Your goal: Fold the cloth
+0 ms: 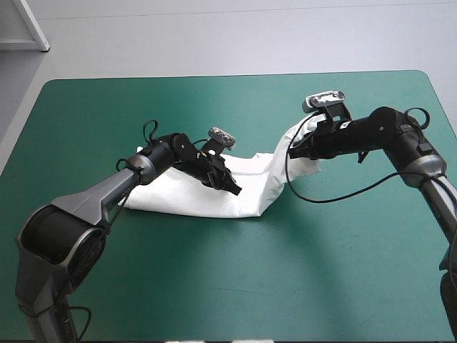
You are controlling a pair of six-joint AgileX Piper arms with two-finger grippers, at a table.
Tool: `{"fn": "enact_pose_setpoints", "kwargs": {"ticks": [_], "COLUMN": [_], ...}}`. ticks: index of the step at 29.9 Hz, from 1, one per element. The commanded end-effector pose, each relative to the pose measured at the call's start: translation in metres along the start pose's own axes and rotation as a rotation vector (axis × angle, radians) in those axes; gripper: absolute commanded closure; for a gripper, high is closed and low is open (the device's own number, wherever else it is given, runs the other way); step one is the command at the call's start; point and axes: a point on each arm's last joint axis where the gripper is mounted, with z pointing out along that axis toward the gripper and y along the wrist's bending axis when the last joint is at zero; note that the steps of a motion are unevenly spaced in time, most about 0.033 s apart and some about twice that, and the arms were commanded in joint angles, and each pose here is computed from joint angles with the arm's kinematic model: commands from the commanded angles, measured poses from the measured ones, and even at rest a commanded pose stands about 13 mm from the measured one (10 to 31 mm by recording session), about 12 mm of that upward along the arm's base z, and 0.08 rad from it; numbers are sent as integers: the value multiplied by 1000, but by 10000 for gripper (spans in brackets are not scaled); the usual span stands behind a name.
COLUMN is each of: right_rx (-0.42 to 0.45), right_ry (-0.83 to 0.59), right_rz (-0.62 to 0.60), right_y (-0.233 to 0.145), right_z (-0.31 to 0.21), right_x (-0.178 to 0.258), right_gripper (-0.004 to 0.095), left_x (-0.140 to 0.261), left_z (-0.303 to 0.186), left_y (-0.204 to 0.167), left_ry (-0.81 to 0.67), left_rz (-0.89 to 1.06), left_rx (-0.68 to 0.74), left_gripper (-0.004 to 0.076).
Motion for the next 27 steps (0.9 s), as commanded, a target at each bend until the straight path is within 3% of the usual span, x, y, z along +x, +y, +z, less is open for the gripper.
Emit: {"fn": "enact_pose_setpoints", "kwargs": {"ticks": [1,7,14,22,27], "right_rx": [-51,-151,-252,-276,-321], "right_ry": [-116,-104,-65,52,53], "right_rz": [-47,-121,-217,-306,-349], "right_y": [30,67,120,163,190], "right_z": [-22,-4,40,103,129], "right_x": [-28,-51,-79,-87,-86], "right_gripper": [912,912,912,912,912], "left_x": [-29,-14,18,28,29], "left_z": [-92,-210,-300,-317,-316], "left_y": [9,43,56,51,51], "left_ry": [-153,-159,-260,-269,-261], "left_rz": [30,-10,-130,-153,-155], "left_rx": [-172,-384,-577,-601,-596], "left_gripper": [705,705,705,705,705]}}
